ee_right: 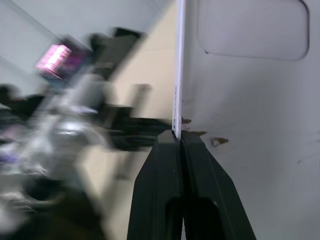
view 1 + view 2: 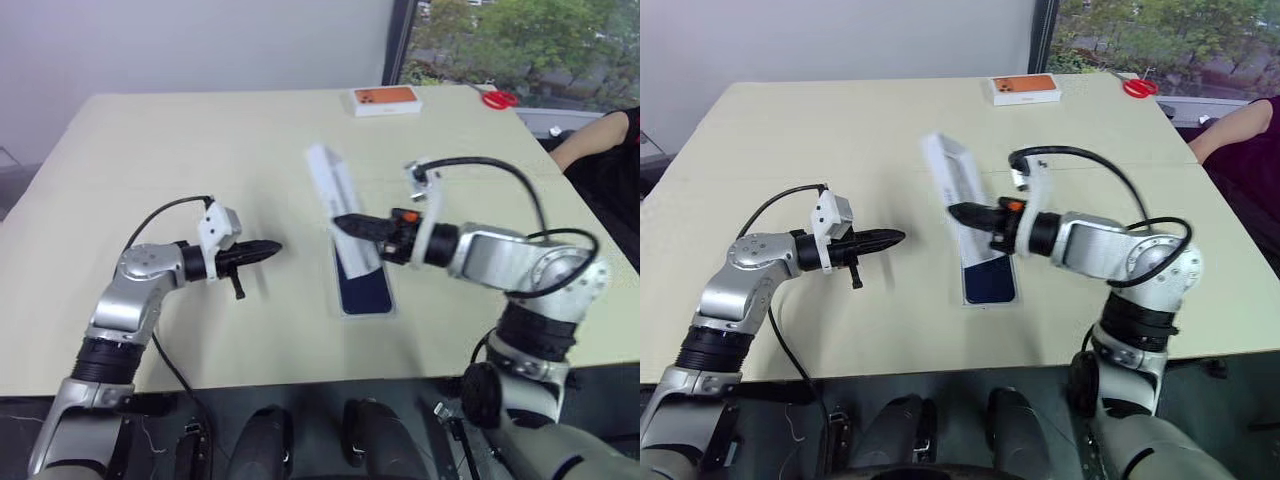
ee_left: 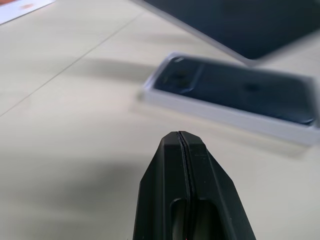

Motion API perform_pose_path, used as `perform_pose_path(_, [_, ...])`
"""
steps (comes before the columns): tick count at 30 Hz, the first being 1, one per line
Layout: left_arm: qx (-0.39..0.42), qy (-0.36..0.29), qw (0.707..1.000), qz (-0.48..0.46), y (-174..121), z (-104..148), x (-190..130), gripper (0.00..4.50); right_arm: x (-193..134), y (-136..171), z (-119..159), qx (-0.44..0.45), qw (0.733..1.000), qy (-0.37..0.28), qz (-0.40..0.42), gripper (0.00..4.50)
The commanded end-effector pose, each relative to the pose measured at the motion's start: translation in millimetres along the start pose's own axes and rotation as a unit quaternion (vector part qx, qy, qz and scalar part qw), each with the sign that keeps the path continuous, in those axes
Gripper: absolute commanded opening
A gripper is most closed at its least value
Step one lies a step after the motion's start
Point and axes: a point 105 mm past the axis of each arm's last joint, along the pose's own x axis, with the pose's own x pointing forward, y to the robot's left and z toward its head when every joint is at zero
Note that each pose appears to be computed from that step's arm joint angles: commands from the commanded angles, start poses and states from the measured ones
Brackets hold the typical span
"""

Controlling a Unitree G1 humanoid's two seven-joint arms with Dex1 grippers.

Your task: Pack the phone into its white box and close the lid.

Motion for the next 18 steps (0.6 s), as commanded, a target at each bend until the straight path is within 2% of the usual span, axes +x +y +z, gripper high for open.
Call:
perform_pose_path(1, [0.026, -0.011, 0.999, 0.023, 11, 12, -3, 0.00, 15, 25, -3, 0.096, 0.995, -0.020, 0.034, 0.03])
perform_pose_path(4, [0.025, -0.009, 0.999, 0.027, 13, 11, -3, 0.00, 33, 23, -14, 0.191, 0.981, -0.033, 0.010, 0.03])
perform_pose_path(8, [0.024, -0.011, 0.999, 0.022, 8, 11, 1, 0.00, 37, 2, -28, 0.264, 0.963, -0.030, -0.050, 0.03])
perform_pose_path(11, [0.023, -0.013, 1.000, 0.009, 1, 11, 7, 0.00, 32, -16, -39, 0.279, 0.956, -0.019, -0.095, 0.03])
perform_pose_path(15, [0.019, -0.016, 1.000, -0.009, -7, 11, 12, 0.00, 27, -20, -39, 0.280, 0.954, -0.026, -0.105, 0.03])
perform_pose_path(18, [0.014, -0.017, 0.999, -0.034, -18, 11, 18, 0.00, 23, -23, -35, 0.274, 0.955, -0.034, -0.111, 0.94])
